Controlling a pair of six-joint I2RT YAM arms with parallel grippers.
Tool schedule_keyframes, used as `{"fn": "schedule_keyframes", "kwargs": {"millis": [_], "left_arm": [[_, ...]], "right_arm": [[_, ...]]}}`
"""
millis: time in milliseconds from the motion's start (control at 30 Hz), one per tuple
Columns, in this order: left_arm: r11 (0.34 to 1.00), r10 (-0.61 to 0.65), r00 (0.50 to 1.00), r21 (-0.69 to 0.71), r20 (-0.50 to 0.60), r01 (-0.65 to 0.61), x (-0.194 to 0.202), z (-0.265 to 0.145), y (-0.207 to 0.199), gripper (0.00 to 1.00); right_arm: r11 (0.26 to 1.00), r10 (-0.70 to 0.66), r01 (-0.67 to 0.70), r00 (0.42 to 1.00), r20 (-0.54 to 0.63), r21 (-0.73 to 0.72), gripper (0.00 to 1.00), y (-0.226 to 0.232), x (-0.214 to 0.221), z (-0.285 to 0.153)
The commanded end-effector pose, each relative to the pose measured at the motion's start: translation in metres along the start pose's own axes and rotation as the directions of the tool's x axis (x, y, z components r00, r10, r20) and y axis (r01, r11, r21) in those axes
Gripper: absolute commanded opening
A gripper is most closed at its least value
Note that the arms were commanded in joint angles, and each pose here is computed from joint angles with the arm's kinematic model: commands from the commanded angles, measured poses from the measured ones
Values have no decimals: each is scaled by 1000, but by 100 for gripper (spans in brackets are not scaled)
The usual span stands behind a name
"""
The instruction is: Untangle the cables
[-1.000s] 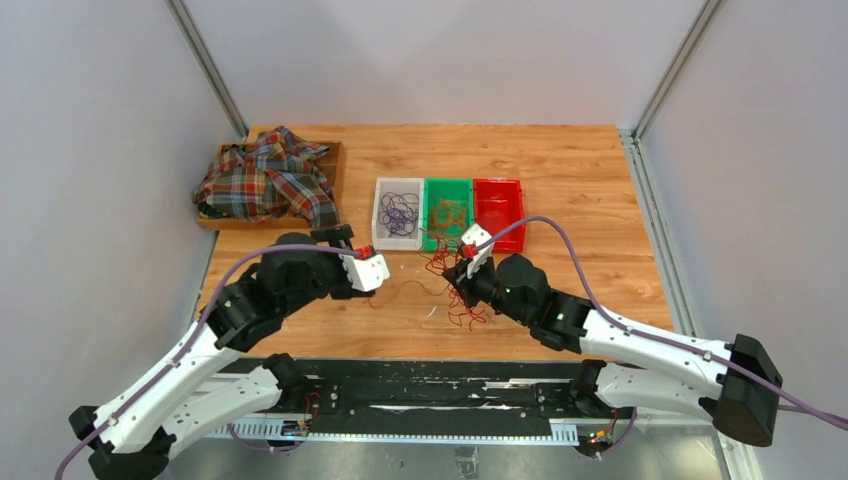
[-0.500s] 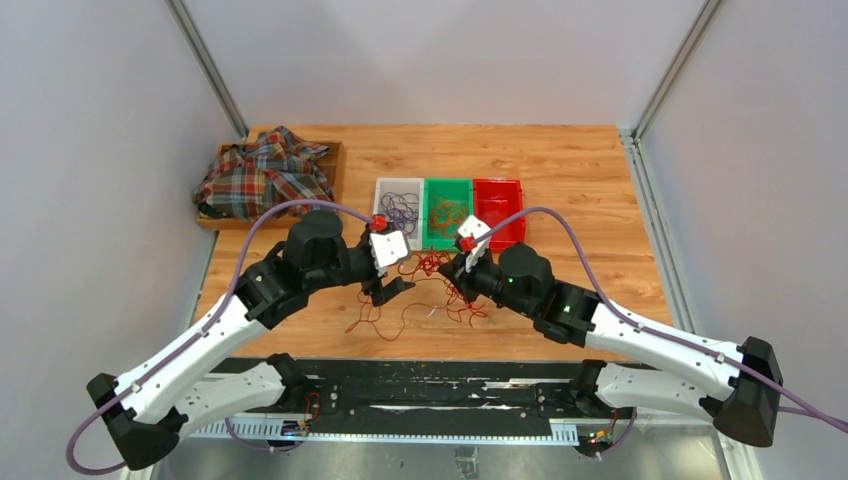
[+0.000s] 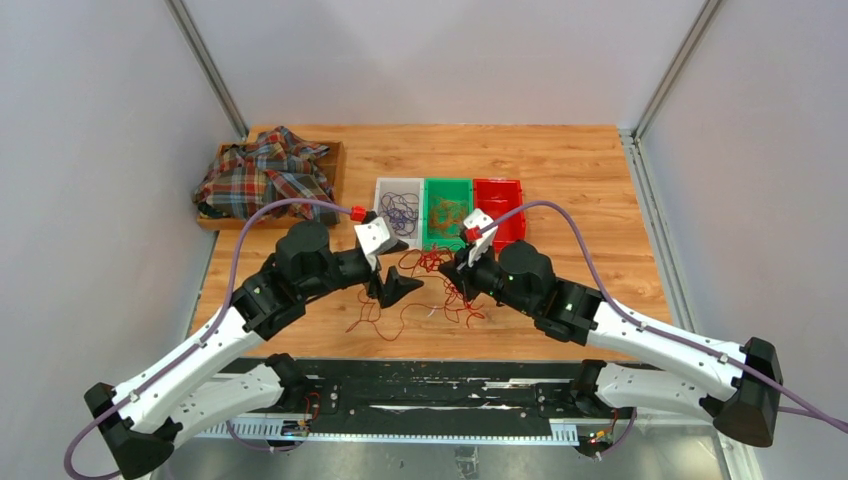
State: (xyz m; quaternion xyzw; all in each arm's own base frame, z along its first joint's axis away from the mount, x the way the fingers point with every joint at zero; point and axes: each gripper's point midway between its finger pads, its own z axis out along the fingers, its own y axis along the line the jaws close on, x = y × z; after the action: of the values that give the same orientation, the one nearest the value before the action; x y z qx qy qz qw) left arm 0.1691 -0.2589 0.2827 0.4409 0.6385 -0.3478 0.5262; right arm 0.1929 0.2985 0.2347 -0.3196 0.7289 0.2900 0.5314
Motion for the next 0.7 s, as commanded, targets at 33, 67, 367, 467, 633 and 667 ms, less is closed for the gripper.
{"fn": "schedule_keyframes", "kwargs": {"millis": [33, 67, 367, 467, 633, 667], "left_arm": [[991, -68, 996, -111, 55, 74, 3, 5, 18, 81], [990, -74, 995, -112, 65, 81, 3, 5, 18, 82], [984, -144, 980, -86, 134, 156, -10, -2, 9, 82], [981, -160, 975, -83, 155, 175, -16, 0, 10, 78], [978, -191, 970, -53, 151, 201, -16, 6, 6, 53], [978, -194, 970, -47, 145, 203, -13, 6, 5, 51]], "right_arm": [[996, 80, -84, 992, 102, 32, 1, -5, -36, -9], [995, 92, -96, 990, 109, 38, 1, -6, -38, -10], [985, 168, -172, 976, 139, 14, 1, -4, -45, -12], [980, 196, -196, 971, 140, -13, 1, 1, -47, -11], [974, 226, -226, 963, 148, -18, 1, 2, -49, -11], [972, 233, -234, 961, 150, -13, 1, 1, -49, -11]]}}
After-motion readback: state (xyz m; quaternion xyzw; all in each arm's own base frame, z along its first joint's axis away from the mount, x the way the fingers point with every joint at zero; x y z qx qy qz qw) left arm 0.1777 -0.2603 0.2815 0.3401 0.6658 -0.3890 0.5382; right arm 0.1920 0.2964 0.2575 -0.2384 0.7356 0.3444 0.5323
